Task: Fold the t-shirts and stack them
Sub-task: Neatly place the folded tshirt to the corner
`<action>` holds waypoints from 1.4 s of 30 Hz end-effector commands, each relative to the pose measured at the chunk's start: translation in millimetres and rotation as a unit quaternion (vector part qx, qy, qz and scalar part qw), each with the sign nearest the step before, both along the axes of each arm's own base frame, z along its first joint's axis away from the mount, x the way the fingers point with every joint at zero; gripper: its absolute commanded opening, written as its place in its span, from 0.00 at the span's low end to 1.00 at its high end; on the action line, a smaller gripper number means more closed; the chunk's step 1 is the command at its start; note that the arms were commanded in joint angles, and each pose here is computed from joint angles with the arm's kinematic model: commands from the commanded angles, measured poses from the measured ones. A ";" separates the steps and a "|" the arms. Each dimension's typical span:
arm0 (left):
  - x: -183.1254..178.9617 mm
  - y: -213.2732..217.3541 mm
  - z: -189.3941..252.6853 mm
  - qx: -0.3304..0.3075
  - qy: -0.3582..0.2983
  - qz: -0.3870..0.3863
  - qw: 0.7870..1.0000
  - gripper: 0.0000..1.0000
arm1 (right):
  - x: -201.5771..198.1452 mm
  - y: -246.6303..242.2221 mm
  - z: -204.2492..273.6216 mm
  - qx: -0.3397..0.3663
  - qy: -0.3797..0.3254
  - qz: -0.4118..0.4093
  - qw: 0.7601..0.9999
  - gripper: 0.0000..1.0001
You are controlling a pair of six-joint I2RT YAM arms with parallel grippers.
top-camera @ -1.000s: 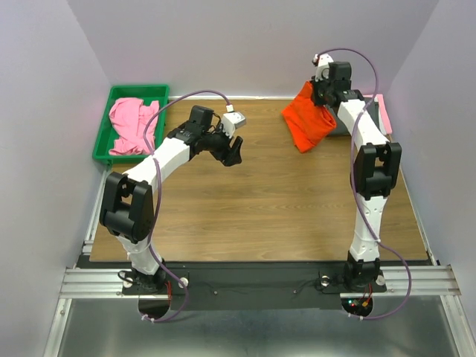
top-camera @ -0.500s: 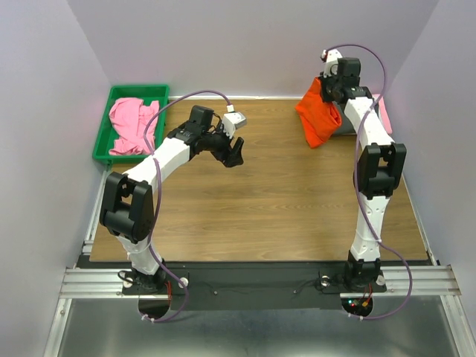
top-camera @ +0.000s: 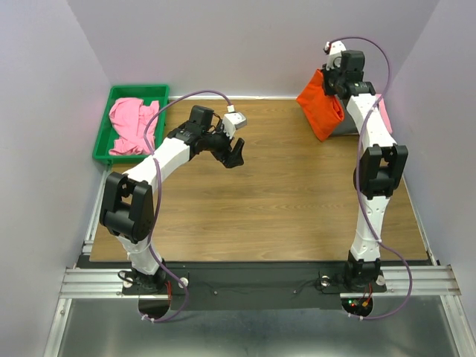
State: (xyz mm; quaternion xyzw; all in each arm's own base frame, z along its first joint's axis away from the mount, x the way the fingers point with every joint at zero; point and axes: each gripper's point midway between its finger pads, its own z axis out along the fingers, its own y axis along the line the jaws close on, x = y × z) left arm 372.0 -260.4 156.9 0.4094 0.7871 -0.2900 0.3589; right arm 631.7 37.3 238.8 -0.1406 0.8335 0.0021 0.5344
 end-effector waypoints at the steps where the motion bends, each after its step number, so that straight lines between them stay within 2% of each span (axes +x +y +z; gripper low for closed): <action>1: 1.8 -3.3 19.6 -0.019 -0.029 -0.017 0.999 0.87 | -1.9 -11.4 74.1 0.000 -0.078 -0.015 0.997 0.01; 11: 0.3 -3.4 15.7 -0.014 -0.030 -0.026 0.999 0.87 | -4.2 -17.0 92.7 0.006 -0.091 -0.020 0.996 0.01; 21: 0.5 -4.6 11.2 -0.011 -0.019 -0.033 0.999 0.87 | -0.9 -26.2 83.7 -0.007 -0.082 -0.023 0.996 0.01; 42: -2.2 -8.6 10.7 -0.023 -0.002 -0.031 0.999 0.88 | 18.4 -111.4 52.9 -0.049 -0.072 -0.061 0.994 0.01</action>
